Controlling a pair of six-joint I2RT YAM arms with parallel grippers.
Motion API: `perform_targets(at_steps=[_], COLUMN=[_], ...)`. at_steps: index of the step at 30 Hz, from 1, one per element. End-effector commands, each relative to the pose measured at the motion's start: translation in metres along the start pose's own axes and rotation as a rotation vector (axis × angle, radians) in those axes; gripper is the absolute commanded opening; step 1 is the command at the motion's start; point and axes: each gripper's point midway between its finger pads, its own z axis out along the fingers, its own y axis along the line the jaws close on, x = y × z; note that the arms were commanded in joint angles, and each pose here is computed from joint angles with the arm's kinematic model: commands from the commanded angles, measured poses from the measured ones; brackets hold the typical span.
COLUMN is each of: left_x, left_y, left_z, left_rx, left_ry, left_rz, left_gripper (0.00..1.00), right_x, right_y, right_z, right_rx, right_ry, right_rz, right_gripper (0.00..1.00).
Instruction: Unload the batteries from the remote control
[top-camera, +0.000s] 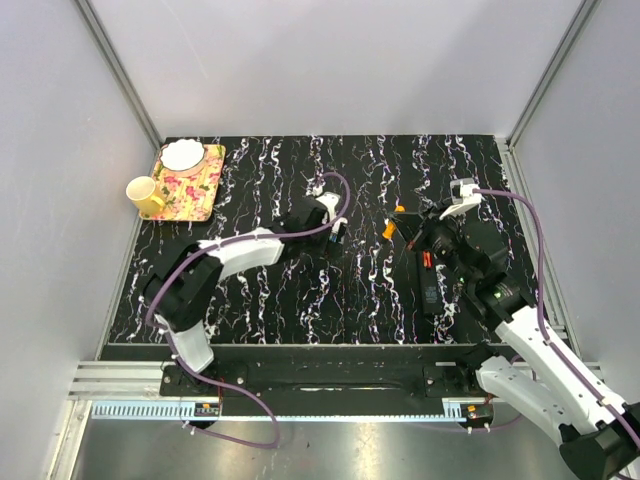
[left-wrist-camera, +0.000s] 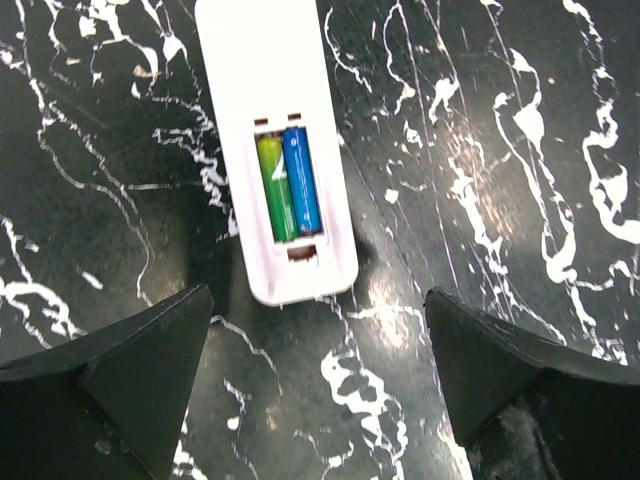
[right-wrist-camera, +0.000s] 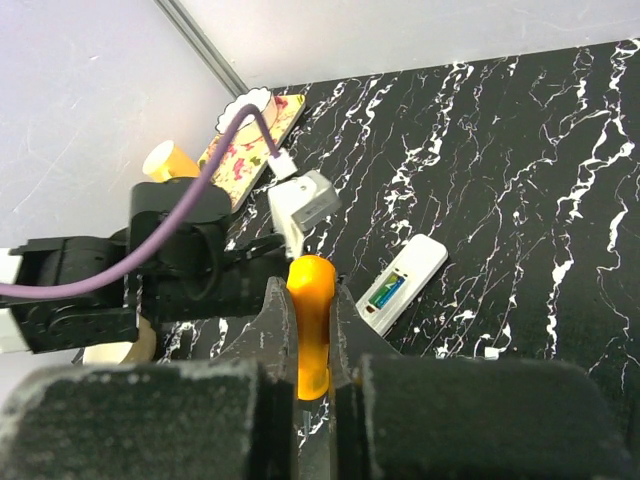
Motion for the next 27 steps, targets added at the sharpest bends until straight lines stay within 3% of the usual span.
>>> perform_targets(at_steps=[1, 6, 9, 10, 13, 14, 17, 20, 27], left_x=[-0.025, -0.011, -0.002, 0.002, 0.005, 0.006, 0.004, 0.004, 0.023], left_y=[0.005, 0.009, 0.012, 0.014, 0.011, 0.010, 0.002, -0.012, -0.040], left_z=[0.020, 0.044, 0.051, 0.053, 0.048, 0.046, 0.034, 0.017, -0.027], left_rx=[-0.066, -0.075, -0.095, -0.100, -0.081, -0.071, -0.028, 0.034, 0.146], left_ry=[-0.064, -0.018, 0.009, 0.017, 0.006, 0.004, -0.013, -0.034, -0.063], left_rz=[0.030, 0.053, 0.064, 0.063, 0.063, 0.065, 0.096, 0.161, 0.210], left_gripper=[0.92, 0.83, 0.71, 0.58, 0.41, 0.28, 0.07, 0.00, 0.00], right_x=[-0.017, -0.017, -0.016, -0.017, -0.017, -0.017, -0.014, -0.013, -0.006], right_y=[0.004, 0.003, 0.003, 0.003, 0.003, 0.003, 0.001, 0.000, -0.004], right_z=[-0.006, -0.006, -0.005, -0.005, -0.004, -0.004, -0.002, -0.001, 0.001], right_rx=[-0.002, 0.000, 0.002, 0.001, 0.003, 0.000, 0.004, 0.004, 0.003], right_ry=[-0.065, -0.062, -0.058, -0.059, -0.060, -0.061, -0.054, -0.057, -0.059], right_rz=[-0.026, -0.030, -0.033, -0.033, -0.035, -0.035, -0.035, -0.038, -0.042], right_gripper=[0.00, 0.00, 0.00, 0.00, 0.00, 0.00, 0.00, 0.00, 0.00])
